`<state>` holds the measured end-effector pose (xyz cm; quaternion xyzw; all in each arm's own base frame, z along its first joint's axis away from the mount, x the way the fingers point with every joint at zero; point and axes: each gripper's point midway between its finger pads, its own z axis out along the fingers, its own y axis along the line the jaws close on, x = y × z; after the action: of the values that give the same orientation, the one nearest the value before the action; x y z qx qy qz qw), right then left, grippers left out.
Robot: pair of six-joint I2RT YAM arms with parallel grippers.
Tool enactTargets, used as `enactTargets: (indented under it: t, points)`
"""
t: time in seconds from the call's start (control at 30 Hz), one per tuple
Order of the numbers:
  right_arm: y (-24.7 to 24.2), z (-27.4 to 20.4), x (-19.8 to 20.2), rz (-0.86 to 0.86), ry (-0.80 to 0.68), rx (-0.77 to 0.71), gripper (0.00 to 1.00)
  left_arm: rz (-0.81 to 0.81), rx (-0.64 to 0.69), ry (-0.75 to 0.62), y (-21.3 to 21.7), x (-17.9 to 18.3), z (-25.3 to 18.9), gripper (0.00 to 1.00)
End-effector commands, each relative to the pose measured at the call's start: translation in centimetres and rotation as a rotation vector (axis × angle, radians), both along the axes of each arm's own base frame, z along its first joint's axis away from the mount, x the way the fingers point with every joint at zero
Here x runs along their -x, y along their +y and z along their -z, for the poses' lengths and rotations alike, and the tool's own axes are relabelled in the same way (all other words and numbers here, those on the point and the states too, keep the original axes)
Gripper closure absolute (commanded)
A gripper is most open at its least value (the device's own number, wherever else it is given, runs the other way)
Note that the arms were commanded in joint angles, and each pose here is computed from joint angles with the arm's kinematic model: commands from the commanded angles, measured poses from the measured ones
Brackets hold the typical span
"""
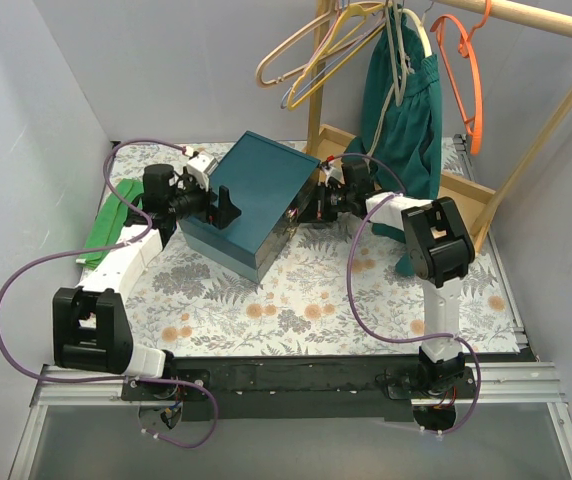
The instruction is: Sort the tools into containers
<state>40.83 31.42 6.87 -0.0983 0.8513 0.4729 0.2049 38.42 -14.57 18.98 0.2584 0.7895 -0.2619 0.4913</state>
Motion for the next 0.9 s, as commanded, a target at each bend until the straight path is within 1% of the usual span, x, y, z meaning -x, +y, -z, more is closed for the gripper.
enactTargets:
  t: [0.0,0.03,0.07,0.13,0.17,0.2,0.23,0.27,0.3,0.33,0.37,0.43,0.47,0.5,0.53,0.57,0.6,0.63,0.67,0.7,0.73,0.77,0.8,0.83,0.87]
  points:
    - [-1.0,-3.5,-0.1,-0.019,-0.178,0.069,0.92,-0.005,-0.017,0.081,0.0,0.5,1.2,0.11]
    - [-1.6,-3.6,-0.2,-0.014,-0.201,0.109,0.89,-0.004,-0.015,0.075,-0.1,0.4,0.9,0.11]
    - [-2.9,-3.6,0.0,0.019,-0.198,0.184,0.87,0.005,-0.007,0.055,-0.3,0.1,0.0,0.12]
    - [-4.4,-3.7,0.2,0.022,-0.245,0.252,0.84,0.012,-0.001,0.027,-0.4,-0.2,-1.1,0.12]
    - [-5.3,-4.9,0.1,0.046,-0.29,0.282,0.79,0.008,0.01,0.004,-0.5,-0.6,-2.3,0.12]
    - [-6.0,-5.0,0.5,0.028,-0.323,0.32,0.77,0.006,0.017,-0.015,-0.6,-0.8,-3.2,0.12]
    - [-6.5,-4.7,1.1,0.019,-0.335,0.336,0.76,0.006,0.024,-0.035,-0.6,-1.0,-4.1,0.12]
    - [-6.8,-6.2,1.6,0.008,-0.384,0.326,0.72,0.005,0.034,-0.067,-0.7,-1.4,-5.6,0.12]
    - [-6.9,-6.6,2.1,-0.009,-0.411,0.324,0.71,0.007,0.045,-0.075,-0.9,-1.6,-6.3,0.12]
    - [-7.4,-6.3,2.9,-0.057,-0.451,0.348,0.69,0.0,0.049,-0.091,-0.8,-1.7,-7.1,0.12]
    - [-7.6,-7.3,3.5,-0.08,-0.483,0.344,0.65,-0.012,0.054,-0.109,-0.7,-2.0,-7.9,0.11]
    - [-8.3,-7.2,4.7,-0.153,-0.529,0.382,0.6,-0.024,0.058,-0.154,-0.6,-2.2,-9.9,0.04]
    - [-8.6,-8.1,5.5,-0.172,-0.561,0.382,0.55,-0.03,0.056,-0.167,-0.5,-2.3,-10.4,0.02]
    - [-9.0,-8.2,6.1,-0.202,-0.585,0.399,0.46,-0.036,0.054,-0.177,-0.4,-2.2,-10.8,0.02]
    - [-9.4,-8.3,6.9,-0.223,-0.604,0.412,0.4,-0.049,0.039,-0.186,-0.1,-2.2,-11.1,0.02]
    - [-10.2,-8.8,7.9,-0.256,-0.666,0.436,0.36,-0.052,0.029,-0.202,0.1,-2.0,-11.5,0.02]
    - [-10.5,-9.1,8.5,-0.276,-0.689,0.447,0.33,-0.057,0.012,-0.208,0.4,-1.9,-11.3,0.02]
    - [-10.9,-9.3,9.1,-0.286,-0.703,0.46,0.12,-0.082,-0.022,-0.201,1.0,-1.8,-10.2,0.02]
    - [-11.8,-10.0,9.8,-0.285,-0.725,0.488,0.02,-0.11,-0.038,-0.203,1.5,-1.6,-10.0,0.02]
    - [-12.2,-9.9,10.5,-0.28,-0.72,0.497,0.02,-0.136,-0.052,-0.196,2.0,-1.6,-9.4,0.02]
    - [-12.6,-10.0,10.9,-0.262,-0.711,0.508,0.02,-0.163,-0.069,-0.174,2.6,-1.4,-7.9,0.02]
    - [-13.9,-10.6,10.8,-0.2,-0.708,0.56,0.01,-0.223,-0.08,-0.17,3.6,-1.5,-7.6,0.02]
    - [-14.4,-10.5,11.1,-0.137,-0.657,0.57,0.01,-0.257,-0.083,-0.16,4.2,-1.6,-7.0,0.02]
    - [-15.0,-10.6,11.4,-0.114,-0.639,0.596,0.01,-0.302,-0.087,-0.162,5.1,-1.9,-6.6,0.02]
    - [-16.2,-10.8,11.3,-0.074,-0.632,0.646,0.01,-0.385,-0.122,-0.149,6.6,-2.2,-5.2,0.02]
